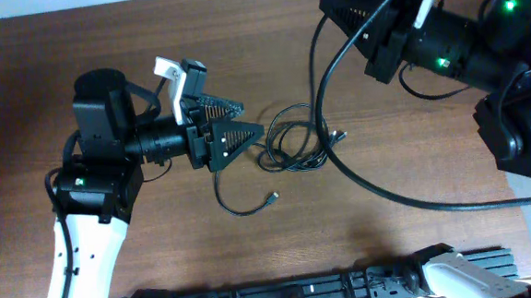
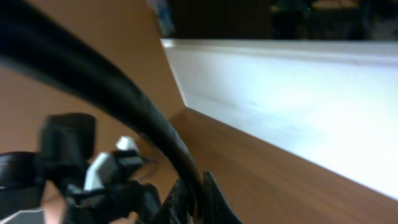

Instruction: Untangle cables

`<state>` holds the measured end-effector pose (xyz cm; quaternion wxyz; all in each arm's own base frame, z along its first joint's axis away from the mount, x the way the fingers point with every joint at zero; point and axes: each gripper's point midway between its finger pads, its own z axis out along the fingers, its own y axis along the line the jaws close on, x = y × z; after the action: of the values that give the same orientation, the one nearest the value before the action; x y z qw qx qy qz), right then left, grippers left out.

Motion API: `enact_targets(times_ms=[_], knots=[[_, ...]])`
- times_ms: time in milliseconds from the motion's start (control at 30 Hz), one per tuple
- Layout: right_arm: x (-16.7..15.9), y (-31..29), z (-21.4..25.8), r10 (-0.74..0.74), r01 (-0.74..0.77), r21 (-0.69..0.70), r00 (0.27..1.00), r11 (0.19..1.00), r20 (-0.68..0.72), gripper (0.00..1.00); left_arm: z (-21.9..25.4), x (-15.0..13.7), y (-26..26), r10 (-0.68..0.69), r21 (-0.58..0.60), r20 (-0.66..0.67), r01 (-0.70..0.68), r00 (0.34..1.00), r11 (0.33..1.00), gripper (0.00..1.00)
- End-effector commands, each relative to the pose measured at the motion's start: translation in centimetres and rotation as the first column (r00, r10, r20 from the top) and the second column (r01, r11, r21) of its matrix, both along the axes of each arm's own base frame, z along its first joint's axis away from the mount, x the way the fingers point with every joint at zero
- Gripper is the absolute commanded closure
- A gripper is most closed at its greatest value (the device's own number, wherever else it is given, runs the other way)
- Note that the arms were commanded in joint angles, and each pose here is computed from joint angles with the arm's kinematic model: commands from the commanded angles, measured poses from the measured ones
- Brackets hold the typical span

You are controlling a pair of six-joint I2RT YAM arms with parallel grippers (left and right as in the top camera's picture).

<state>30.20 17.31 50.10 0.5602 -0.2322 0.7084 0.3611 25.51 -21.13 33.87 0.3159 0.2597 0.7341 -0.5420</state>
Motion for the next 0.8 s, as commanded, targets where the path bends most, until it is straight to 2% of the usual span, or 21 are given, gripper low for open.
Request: enact_targets(times_ms=[0, 100, 300, 367, 467, 567, 700, 767], knots=[[1.7, -2.9, -1.5, -0.189, 0.192, -0.127, 0.981, 0.973, 0.033, 0.96, 0.1, -0.1, -0.1, -0.003, 0.007, 0.017, 0.003, 1.0, 1.0, 0.1], [2.9, -6.3, -4.7, -0.365, 0.356, -0.295, 0.931, 0.887, 0.025, 0.96, 0.0, -0.1, -0.1, -0.003, 0.008, 0.014, 0.003, 1.0, 1.0, 0.1], [3.7, -11.7, -6.7, -0.613, 0.571, -0.442, 0.788, 0.692, 0.059, 0.96, 0.0, -0.1, -0.1, -0.003, 0.008, 0.014, 0.003, 1.0, 1.0, 0.1], [3.7, -13.0, -7.7, -0.661, 0.598, -0.491, 0.748, 0.634, 0.058, 0.96, 0.0, -0.1, -0.1, -0.003, 0.008, 0.014, 0.003, 1.0, 1.0, 0.1], [3.6, -13.2, -10.2, -0.64, 0.529, -0.596, 0.768, 0.605, 0.032, 0.96, 0.0, -0.1, -0.1, -0.003, 0.008, 0.014, 0.003, 1.0, 1.0, 0.1], [3.4, -13.3, -13.8, -0.642, 0.434, -0.689, 0.764, 0.58, -0.058, 0.96, 0.0, -0.1, -0.1, -0.003, 0.008, 0.013, 0.003, 1.0, 1.0, 0.1], [2.6, -13.0, -18.3, -0.658, 0.299, -0.754, 0.718, 0.585, -0.226, 0.96, 0.0, -0.1, -0.1, -0.003, 0.008, 0.013, 0.003, 1.0, 1.0, 0.1], [1.7, -13.2, -20.2, -0.682, 0.246, -0.777, 0.668, 0.58, -0.297, 0.96, 0.0, -0.1, -0.1, -0.003, 0.008, 0.013, 0.003, 1.0, 1.0, 0.1]])
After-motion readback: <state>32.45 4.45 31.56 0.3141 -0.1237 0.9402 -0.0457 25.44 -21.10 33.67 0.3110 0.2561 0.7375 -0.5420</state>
